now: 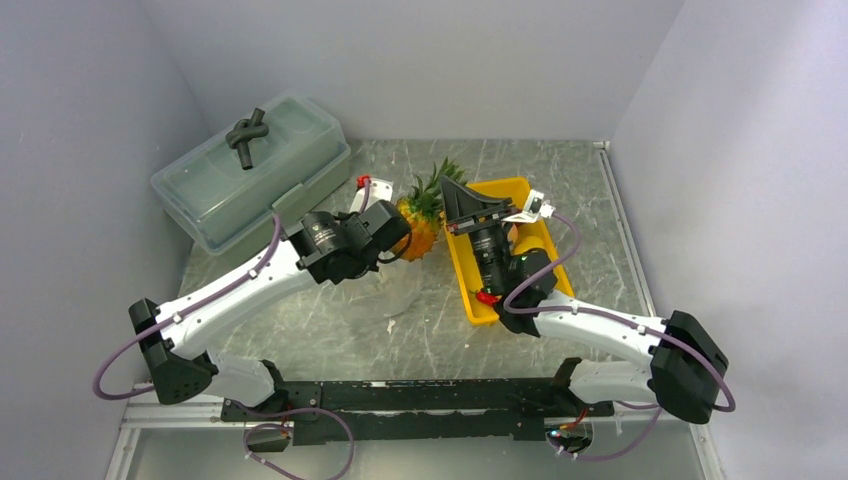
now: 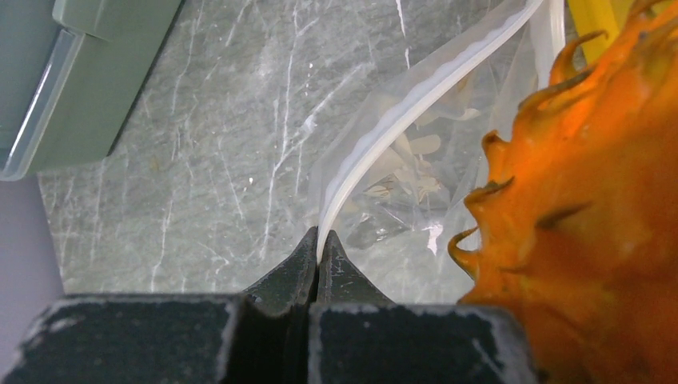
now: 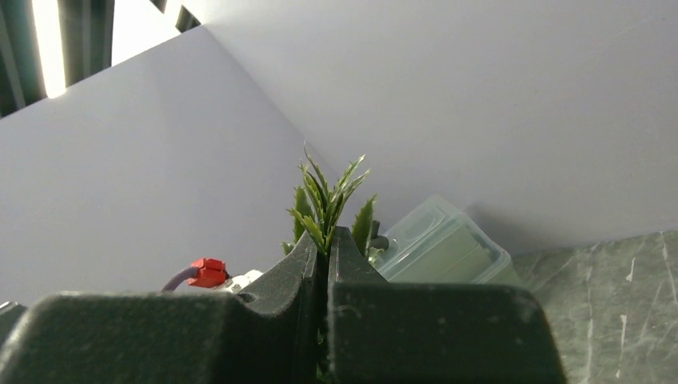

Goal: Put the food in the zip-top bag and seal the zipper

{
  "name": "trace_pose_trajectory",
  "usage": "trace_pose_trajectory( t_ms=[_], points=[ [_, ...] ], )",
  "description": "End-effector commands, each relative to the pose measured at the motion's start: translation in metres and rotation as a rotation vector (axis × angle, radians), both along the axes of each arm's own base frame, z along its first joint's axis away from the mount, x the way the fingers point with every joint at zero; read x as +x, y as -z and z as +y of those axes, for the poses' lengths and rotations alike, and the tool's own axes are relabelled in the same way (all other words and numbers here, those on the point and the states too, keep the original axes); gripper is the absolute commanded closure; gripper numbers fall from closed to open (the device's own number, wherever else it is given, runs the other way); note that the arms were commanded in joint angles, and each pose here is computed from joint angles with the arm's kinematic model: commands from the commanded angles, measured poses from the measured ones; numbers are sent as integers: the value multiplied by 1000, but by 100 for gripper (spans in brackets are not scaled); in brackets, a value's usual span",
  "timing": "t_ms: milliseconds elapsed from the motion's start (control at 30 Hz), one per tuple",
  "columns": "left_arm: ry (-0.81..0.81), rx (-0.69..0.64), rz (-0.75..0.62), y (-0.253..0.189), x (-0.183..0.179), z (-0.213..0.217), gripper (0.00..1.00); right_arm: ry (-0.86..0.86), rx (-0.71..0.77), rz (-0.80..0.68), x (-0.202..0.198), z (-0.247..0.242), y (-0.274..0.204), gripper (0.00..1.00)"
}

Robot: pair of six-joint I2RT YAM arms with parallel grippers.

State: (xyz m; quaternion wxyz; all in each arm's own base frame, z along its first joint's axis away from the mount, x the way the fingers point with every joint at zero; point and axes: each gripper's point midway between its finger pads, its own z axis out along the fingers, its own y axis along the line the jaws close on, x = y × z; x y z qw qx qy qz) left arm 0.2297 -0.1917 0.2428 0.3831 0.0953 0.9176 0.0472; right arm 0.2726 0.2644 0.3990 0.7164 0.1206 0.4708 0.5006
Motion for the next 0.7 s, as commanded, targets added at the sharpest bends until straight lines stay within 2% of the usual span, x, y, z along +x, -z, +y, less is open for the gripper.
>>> trace_pose_trajectory(
  t_ms=[0,300,667],
  points=[
    [-22,-110,-16,-13,-4,-7,100,9,171,-20,-5,-12,-41,100],
    [-56,-181,-20,-16,-4,-13,100,12,193,81,3,3,-26,100],
    [-104,-323,-75,-36,-7,-10,100,20,151,168,7,18,3,100]
  ],
)
